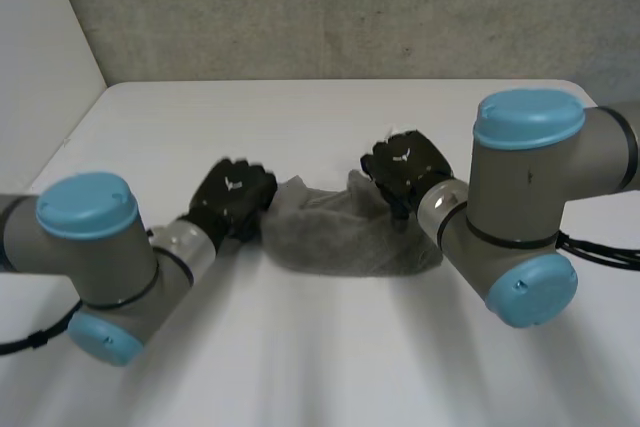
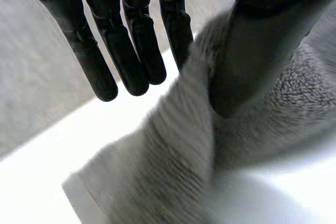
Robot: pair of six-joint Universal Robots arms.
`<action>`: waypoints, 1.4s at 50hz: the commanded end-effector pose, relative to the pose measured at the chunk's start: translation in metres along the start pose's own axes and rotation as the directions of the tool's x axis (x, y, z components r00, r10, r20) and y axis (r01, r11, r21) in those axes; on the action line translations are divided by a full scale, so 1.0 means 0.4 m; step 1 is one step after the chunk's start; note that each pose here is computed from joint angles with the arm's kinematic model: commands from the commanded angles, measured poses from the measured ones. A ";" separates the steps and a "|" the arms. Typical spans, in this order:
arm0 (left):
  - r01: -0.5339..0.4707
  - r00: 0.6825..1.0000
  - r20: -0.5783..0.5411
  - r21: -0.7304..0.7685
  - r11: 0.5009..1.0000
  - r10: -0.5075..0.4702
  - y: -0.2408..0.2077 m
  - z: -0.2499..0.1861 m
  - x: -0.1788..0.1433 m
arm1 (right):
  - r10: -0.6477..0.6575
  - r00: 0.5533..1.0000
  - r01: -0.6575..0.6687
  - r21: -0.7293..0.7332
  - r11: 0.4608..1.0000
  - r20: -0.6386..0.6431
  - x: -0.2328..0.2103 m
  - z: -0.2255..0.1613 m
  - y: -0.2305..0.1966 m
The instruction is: Fold the towel.
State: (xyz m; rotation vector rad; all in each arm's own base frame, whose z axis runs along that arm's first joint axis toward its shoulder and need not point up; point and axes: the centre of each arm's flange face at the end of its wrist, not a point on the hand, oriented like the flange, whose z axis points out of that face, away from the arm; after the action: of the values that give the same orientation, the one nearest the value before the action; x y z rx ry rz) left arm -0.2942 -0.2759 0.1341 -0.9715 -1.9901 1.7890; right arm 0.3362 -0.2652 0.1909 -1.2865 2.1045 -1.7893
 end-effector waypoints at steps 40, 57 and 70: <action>0.000 1.000 -0.026 0.022 1.000 0.000 -0.068 0.165 -0.068 | -0.087 0.994 0.083 0.072 0.994 0.060 0.013 0.189 0.017; -0.142 0.986 -0.108 -0.110 0.984 0.130 0.011 0.174 -0.023 | -0.184 0.980 0.188 -0.056 0.981 0.071 0.056 0.206 0.096; -0.157 0.977 -0.161 -0.088 0.984 0.141 -0.004 0.167 0.030 | -0.123 0.989 0.137 -0.168 0.976 0.087 0.121 0.140 0.136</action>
State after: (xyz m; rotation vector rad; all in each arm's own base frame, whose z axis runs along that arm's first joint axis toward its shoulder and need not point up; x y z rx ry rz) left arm -0.3348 -0.3290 0.1192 -1.2574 -2.0141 1.6587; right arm 0.3255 -0.3473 0.1489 -1.5590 2.1695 -1.6672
